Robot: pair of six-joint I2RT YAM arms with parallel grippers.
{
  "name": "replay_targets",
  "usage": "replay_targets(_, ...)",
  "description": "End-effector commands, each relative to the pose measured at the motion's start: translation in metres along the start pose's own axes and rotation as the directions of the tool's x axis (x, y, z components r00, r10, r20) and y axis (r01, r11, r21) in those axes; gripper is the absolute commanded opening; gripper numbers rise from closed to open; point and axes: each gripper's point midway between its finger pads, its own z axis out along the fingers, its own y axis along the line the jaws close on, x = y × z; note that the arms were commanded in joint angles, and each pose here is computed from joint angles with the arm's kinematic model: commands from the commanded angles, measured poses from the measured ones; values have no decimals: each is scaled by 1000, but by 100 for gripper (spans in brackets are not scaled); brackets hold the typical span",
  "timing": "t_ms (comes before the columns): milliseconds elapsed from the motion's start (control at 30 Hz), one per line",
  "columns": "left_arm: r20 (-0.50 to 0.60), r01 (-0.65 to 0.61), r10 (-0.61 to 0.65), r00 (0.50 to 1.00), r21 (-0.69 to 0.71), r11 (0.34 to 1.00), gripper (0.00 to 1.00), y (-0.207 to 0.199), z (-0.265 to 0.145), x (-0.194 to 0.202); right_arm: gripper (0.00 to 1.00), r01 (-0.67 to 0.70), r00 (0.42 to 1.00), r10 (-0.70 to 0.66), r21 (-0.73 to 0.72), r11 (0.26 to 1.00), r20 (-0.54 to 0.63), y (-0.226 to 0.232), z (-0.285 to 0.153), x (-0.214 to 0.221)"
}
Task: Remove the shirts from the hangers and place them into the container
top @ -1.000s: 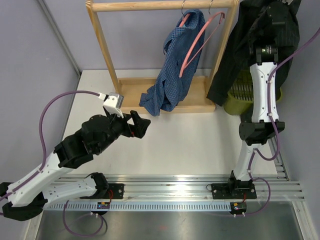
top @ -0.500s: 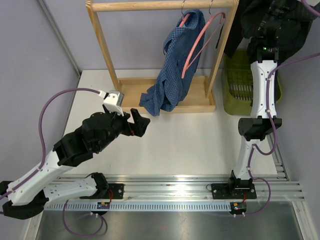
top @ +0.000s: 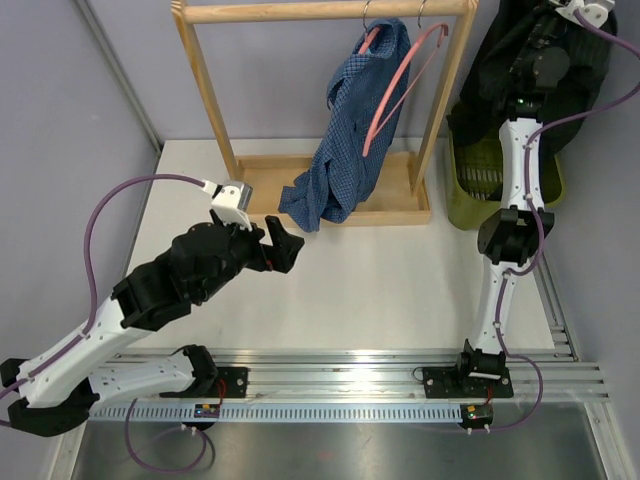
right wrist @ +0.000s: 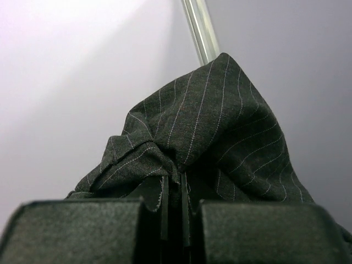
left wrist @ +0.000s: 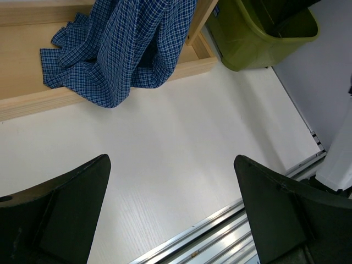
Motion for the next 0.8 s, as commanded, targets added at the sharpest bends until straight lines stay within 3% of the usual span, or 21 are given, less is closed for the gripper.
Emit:
replay_targets(0, 39, 41, -42, 998, 11, 999, 99, -1, -5, -9, 0, -82, 995, 82, -1, 997, 57, 0, 11, -22)
replay_targets(100, 42, 50, -51, 998, 11, 999, 99, -2, -5, -10, 0, -70, 997, 70, 41, 997, 22, -8, 8, -13)
replay_targets(167, 37, 50, -51, 998, 20, 999, 99, -5, -2, -9, 0, 16, 996, -7, 98, 995, -88, -21, -6, 23)
replay_targets(300, 20, 47, -48, 999, 25, 999, 99, -7, 2, -5, 0, 124, 977, -96, 139, 982, -191, -41, -29, 52)
replay_targets(333, 23, 50, -51, 998, 32, 998, 99, -9, 3, -5, 0, 164, 954, -125, 128, 978, -271, -47, -48, 83)
replay_targets(467, 13, 60, -60, 998, 48, 997, 99, -12, 11, 3, 0, 209, 880, -121, 147, 967, -459, -66, -96, 125)
replay_targets(567, 3, 64, -64, 998, 71, 995, 99, -18, 16, 6, 0, 291, 782, -142, 155, 944, -606, -86, -141, 153)
replay_targets(600, 0, 62, -62, 998, 76, 995, 99, -19, 17, 7, 0, 321, 717, -132, 156, 934, -685, -94, -163, 168)
replay_targets(667, -6, 60, -60, 998, 79, 995, 99, -21, 19, 9, 0, 354, 645, -93, 189, 916, -759, -105, -190, 184)
replay_targets(700, -5, 57, -57, 998, 81, 995, 99, -21, 20, 9, 0, 410, 534, -102, 152, 899, -839, -115, -221, 201)
replay_targets(767, 0, 58, -58, 998, 85, 995, 99, -21, 20, 9, 0, 434, 437, -54, 158, 887, -898, -121, -248, 213)
